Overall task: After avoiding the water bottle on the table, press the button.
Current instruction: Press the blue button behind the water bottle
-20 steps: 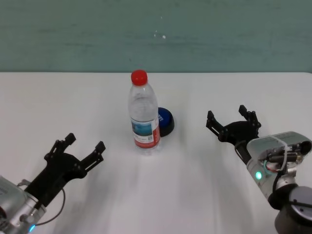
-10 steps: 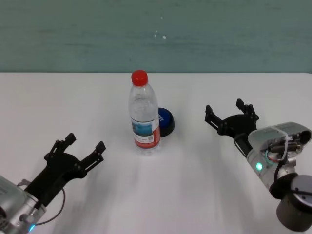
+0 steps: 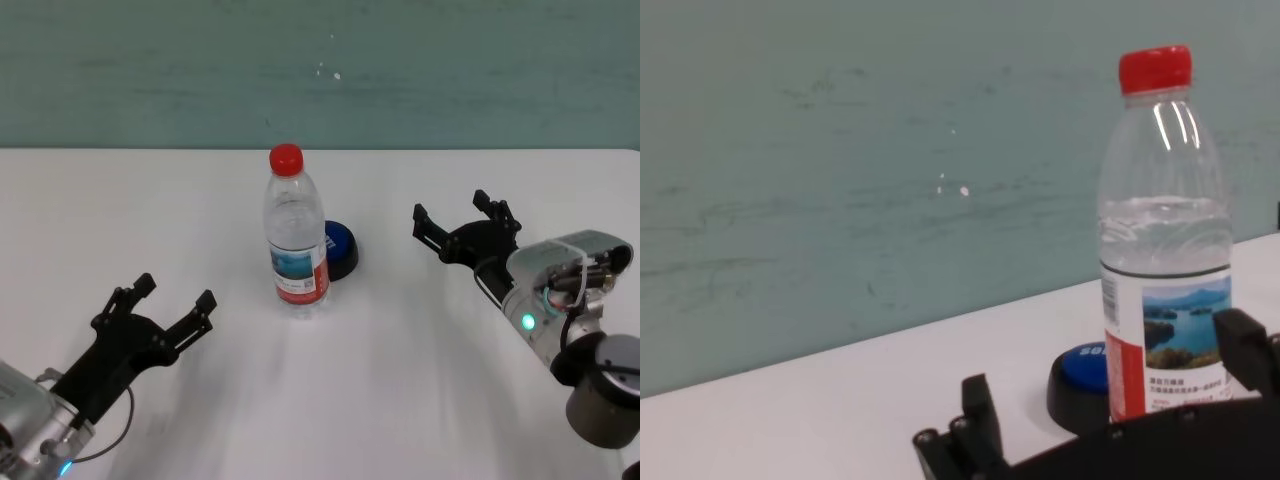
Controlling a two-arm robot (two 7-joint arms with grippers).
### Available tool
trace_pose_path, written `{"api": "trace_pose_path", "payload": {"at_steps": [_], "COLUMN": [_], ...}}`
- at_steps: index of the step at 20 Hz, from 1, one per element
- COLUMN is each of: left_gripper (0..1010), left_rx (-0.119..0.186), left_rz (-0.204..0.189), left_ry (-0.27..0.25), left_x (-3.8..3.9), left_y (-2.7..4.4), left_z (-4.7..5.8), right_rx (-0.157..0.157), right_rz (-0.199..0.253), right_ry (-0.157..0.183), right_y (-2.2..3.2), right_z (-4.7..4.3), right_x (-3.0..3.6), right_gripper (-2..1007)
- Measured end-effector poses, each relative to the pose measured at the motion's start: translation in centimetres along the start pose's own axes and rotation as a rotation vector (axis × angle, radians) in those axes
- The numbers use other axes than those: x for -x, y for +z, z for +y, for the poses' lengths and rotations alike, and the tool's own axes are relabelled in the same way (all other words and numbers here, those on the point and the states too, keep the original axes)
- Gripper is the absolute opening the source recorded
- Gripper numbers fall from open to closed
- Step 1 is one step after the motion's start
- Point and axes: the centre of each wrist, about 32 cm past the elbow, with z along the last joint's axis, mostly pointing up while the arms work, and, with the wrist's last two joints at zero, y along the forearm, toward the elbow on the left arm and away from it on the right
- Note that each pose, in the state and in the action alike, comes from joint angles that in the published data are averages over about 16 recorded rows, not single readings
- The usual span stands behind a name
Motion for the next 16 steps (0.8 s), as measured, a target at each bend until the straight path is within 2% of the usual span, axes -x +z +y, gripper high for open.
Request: {"api": "trace_pose_path", "payload": {"at_steps": [8, 16], "left_gripper": [1010, 1010], "left_rx": [0.0, 0.0], "left_rz": [0.0, 0.0], "left_ry": [0.0, 0.0], "left_x": [0.0, 0.0], "left_y": [0.0, 0.0], "left_z": [0.0, 0.0], "right_rx": [0.004, 0.019], "right_rz": [-0.009, -0.019], "right_ry": [0.041, 0.076], "right_y": [0.31, 0.4], "right_z": [1.83, 3.71], "right_x": [-0.45, -0.45], "right_gripper": [1004, 1004]}}
